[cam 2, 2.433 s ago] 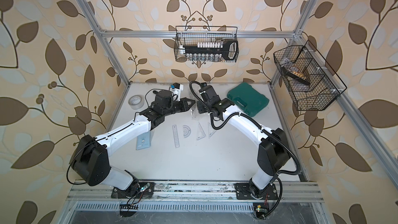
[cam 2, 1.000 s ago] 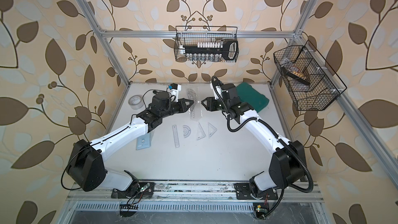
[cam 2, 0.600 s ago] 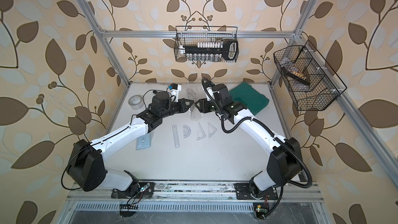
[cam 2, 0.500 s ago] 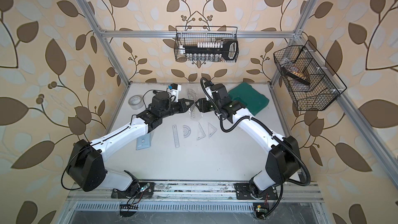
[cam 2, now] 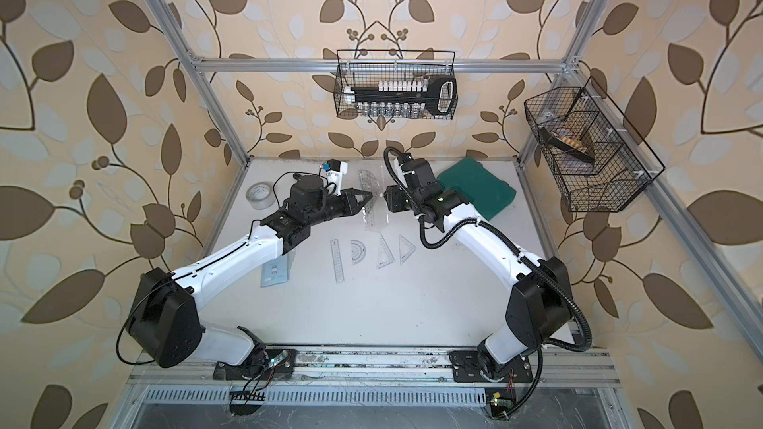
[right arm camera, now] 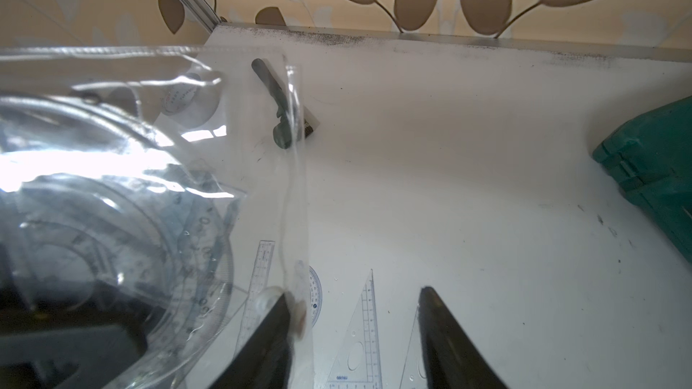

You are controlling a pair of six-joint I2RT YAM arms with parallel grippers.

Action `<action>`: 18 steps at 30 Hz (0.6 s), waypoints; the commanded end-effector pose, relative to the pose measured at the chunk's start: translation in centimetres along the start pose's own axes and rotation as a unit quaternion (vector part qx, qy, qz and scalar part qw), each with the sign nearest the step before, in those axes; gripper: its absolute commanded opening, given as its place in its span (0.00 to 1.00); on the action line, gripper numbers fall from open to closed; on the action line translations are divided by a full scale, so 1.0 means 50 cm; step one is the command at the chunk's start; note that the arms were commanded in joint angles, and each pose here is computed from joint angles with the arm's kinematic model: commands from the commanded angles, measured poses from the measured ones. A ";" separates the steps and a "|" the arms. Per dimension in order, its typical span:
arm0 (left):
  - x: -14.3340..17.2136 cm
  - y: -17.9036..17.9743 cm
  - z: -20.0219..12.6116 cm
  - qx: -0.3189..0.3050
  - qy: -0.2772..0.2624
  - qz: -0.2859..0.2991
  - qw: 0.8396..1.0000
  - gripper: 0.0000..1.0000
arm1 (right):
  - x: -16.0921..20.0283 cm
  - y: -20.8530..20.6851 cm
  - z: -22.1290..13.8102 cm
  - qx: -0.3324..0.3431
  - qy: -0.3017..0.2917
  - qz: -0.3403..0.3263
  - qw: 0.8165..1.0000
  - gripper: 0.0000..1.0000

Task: Open the ruler set and take out the ruler
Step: Open the ruler set bag.

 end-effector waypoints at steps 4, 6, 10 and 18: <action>-0.025 -0.039 -0.024 0.043 -0.025 0.012 0.999 0.00 | -0.025 0.009 0.008 -0.006 -0.009 -0.013 1.000 0.49; -0.026 -0.040 -0.024 0.045 -0.025 0.012 0.999 0.00 | -0.026 0.014 0.012 -0.016 -0.006 -0.016 1.000 0.47; -0.027 -0.042 -0.026 0.048 -0.026 0.013 0.998 0.00 | -0.023 0.018 0.019 -0.023 0.002 -0.019 1.000 0.39; -0.028 -0.043 -0.029 0.048 -0.028 0.016 0.998 0.00 | -0.027 0.019 0.013 -0.029 -0.003 -0.023 0.999 0.15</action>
Point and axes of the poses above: each gripper's point midway between its finger pads, its own z axis out along the fingers, its own y axis along the line the jaws close on, x = y × z, the point moved 7 cm from there along -z, back along the fingers, and after that the axes turned 4 degrees about -z, right-handed, at the moved point
